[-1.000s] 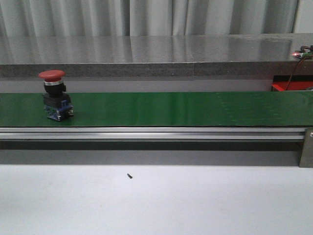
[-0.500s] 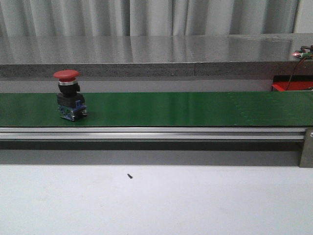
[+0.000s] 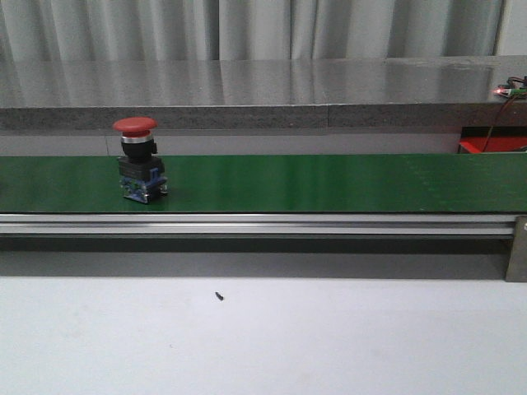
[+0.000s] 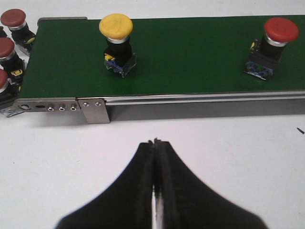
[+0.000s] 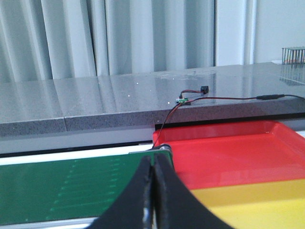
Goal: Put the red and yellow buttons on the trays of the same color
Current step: 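Set the yellow button on the belt and open the left gripper, then move the right gripper above the red button riding the belt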
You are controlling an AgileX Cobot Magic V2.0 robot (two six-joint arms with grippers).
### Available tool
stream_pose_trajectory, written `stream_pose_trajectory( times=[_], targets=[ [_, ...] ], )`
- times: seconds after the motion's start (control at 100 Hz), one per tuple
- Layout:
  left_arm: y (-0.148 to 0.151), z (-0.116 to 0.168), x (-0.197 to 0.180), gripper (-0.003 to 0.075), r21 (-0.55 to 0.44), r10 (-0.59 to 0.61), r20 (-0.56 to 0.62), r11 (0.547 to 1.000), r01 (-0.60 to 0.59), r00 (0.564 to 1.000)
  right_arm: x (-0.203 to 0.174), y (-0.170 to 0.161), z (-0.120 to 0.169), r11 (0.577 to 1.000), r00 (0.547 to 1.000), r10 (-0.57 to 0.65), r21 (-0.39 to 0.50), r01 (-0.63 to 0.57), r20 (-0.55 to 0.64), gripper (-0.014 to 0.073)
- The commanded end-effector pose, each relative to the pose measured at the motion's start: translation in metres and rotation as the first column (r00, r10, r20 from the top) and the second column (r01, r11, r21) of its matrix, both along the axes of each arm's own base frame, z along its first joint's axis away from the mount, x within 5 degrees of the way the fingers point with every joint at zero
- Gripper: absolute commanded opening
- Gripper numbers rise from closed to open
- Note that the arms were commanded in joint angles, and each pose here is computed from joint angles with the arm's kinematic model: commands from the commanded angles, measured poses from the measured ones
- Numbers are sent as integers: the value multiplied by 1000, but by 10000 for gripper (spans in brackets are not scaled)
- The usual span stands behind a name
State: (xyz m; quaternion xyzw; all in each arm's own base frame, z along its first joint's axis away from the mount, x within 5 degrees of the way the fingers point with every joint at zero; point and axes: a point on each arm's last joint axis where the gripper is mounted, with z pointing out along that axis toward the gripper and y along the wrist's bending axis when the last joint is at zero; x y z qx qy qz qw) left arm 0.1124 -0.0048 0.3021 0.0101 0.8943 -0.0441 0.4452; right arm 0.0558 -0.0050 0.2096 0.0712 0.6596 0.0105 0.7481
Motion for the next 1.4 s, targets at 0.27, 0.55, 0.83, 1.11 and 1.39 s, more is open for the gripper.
stream_pose_trajectory(
  times=[0.27, 0.55, 0.83, 1.11, 1.39],
  targets=[
    [-1, 14, 4, -20, -23, 14, 96, 1000, -12, 995, 15, -2, 65, 1000, 1000, -10, -12, 10, -17, -122],
    [-1, 14, 4, -20, -23, 14, 96, 1000, -12, 995, 69, -8, 111, 1000, 983, -16, -4, 16, -182, -121],
    [-1, 14, 4, -20, -23, 14, 96, 1000, -12, 995, 148, 18, 152, 985, 929, 112, -81, -149, -352, -122],
    [-1, 14, 4, -20, -23, 14, 96, 1000, -12, 995, 200, 77, 166, 947, 794, 222, -69, -313, -566, -46],
    [-1, 14, 4, -20, -23, 14, 96, 1000, -12, 995, 227, 126, 175, 903, 697, 257, -92, -421, -670, 569]
  ],
)
